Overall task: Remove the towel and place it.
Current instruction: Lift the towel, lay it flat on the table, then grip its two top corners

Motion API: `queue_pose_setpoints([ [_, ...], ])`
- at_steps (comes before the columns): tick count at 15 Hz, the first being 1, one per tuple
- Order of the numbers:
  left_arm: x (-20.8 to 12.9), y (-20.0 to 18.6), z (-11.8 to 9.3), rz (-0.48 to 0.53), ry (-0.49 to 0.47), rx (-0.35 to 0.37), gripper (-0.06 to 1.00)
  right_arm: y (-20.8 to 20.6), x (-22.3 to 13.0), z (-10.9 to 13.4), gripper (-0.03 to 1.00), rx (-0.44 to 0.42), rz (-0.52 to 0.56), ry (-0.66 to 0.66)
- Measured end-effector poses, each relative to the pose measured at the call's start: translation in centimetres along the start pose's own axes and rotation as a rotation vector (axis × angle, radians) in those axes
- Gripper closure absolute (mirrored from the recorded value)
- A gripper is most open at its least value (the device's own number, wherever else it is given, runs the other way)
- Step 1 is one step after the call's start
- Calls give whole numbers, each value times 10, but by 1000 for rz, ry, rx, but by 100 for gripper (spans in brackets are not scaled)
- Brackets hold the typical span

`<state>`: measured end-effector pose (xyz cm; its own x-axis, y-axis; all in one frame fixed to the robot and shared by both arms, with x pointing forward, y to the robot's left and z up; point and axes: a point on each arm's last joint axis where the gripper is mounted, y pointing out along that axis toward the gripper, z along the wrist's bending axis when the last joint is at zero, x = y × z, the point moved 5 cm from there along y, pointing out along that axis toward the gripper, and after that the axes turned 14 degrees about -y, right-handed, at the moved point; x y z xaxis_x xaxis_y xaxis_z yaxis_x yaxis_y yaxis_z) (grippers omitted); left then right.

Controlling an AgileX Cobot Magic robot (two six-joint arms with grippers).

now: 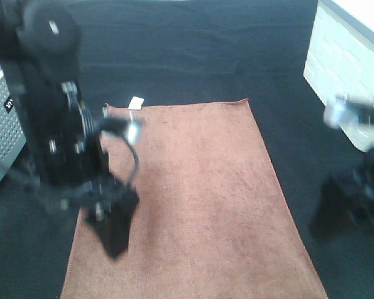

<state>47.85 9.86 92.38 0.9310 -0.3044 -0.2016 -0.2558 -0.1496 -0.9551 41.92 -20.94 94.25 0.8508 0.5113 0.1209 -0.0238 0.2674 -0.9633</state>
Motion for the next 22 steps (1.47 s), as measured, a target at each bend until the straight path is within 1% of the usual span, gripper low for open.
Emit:
queue_pose_setpoints([
  [2, 23, -27, 19, -97, -21, -13, 9, -30, 35, -10, 20, -70, -75, -16],
  [3, 37, -46, 38, -158, -59, -29, 9, -49, 61, -25, 18, -90, -116, 17],
  [4, 42, -55, 51, -185, -89, -34, 9, -60, 78, -41, 18, -98, -140, 44],
  [6, 53, -72, 80, -253, -148, -28, 9, -74, 109, -68, 18, -91, -168, 69],
  [8, 69, -84, 104, -336, -202, -34, 9, -74, 137, -88, 18, -62, -145, 85],
  [10, 89, -83, 123, -375, -242, -58, 9, -66, 167, -102, 18, -26, -108, 57],
  [12, 114, -80, 132, -393, -250, -110, 9, -50, 194, -119, 18, -13, -105, 41],
  [14, 144, -65, 136, -386, -247, -145, 9, -40, 215, -132, 18, -16, -122, 31],
  [18, 198, -44, 149, -422, -254, -169, 9, -11, 249, -152, 18, 23, -151, 26],
  [20, 216, -42, 163, -450, -270, -171, 9, 11, 260, -164, 18, 33, -142, 19],
  [22, 227, -39, 176, -470, -291, -172, 9, 27, 272, -169, 18, 59, -161, 17],
])
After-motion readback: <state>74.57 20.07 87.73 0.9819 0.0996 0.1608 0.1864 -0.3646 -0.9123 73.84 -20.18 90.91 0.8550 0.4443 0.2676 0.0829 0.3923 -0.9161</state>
